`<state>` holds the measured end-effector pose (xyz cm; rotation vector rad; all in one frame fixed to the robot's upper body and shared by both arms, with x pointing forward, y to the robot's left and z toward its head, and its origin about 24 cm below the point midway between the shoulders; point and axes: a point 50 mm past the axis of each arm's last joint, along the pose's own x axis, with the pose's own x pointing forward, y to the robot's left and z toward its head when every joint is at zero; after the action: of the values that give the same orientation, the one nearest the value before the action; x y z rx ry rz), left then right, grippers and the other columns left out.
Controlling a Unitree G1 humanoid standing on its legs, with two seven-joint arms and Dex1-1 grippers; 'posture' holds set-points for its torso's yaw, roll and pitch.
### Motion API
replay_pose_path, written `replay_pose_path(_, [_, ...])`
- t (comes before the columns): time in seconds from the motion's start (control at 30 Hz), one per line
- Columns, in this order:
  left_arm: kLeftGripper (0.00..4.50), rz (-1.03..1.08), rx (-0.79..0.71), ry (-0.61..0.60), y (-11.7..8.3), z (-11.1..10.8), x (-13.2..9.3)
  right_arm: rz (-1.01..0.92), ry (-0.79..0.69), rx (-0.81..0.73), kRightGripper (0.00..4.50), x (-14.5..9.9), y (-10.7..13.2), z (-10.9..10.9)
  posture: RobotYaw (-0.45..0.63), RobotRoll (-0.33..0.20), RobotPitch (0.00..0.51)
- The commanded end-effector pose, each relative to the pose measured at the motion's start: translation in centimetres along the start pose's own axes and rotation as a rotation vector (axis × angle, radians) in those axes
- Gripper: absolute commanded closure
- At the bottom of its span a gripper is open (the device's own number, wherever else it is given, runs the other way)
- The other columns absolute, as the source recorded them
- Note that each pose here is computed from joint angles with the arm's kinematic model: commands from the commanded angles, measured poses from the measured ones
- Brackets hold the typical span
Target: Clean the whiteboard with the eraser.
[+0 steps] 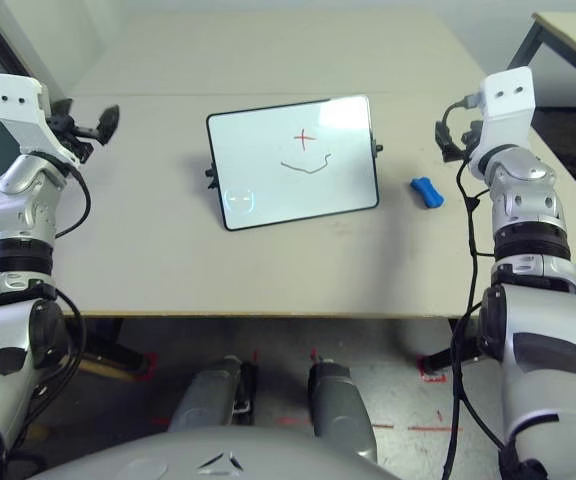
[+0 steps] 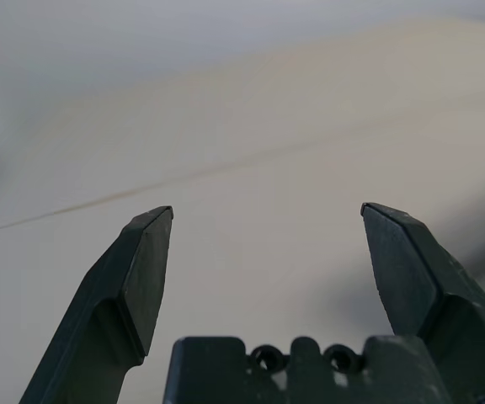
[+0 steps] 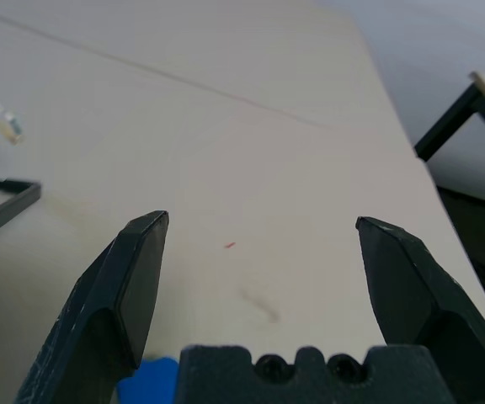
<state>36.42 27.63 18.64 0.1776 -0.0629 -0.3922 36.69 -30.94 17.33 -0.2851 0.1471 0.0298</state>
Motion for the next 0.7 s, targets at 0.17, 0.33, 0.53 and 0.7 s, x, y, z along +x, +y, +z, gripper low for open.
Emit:
replay_pose_path(0.17, [0.00,-0.455,-0.002,0.109,-2.2,2.0,-0.2,0.101,0.139,-0.016,0.02,-0.4,0.3,-1.2,0.15,0.000,0.063])
replay_pose_path(0.33, [0.00,-0.629,-0.008,0.186,-3.8,1.7,0.3,0.176,0.223,-0.047,0.02,-0.7,0.1,-2.9,0.13,0.000,0.053])
replay_pose_path(0.53, [0.00,-0.716,-0.008,0.226,-4.6,1.3,0.5,0.262,0.318,-0.052,0.02,-0.7,0.2,-4.1,0.13,0.000,0.051])
replay_pose_path(0.7, [0.00,-0.752,-0.020,0.225,-4.9,1.2,0.3,0.276,0.384,-0.059,0.02,-0.5,0.4,-4.9,0.14,0.000,0.047])
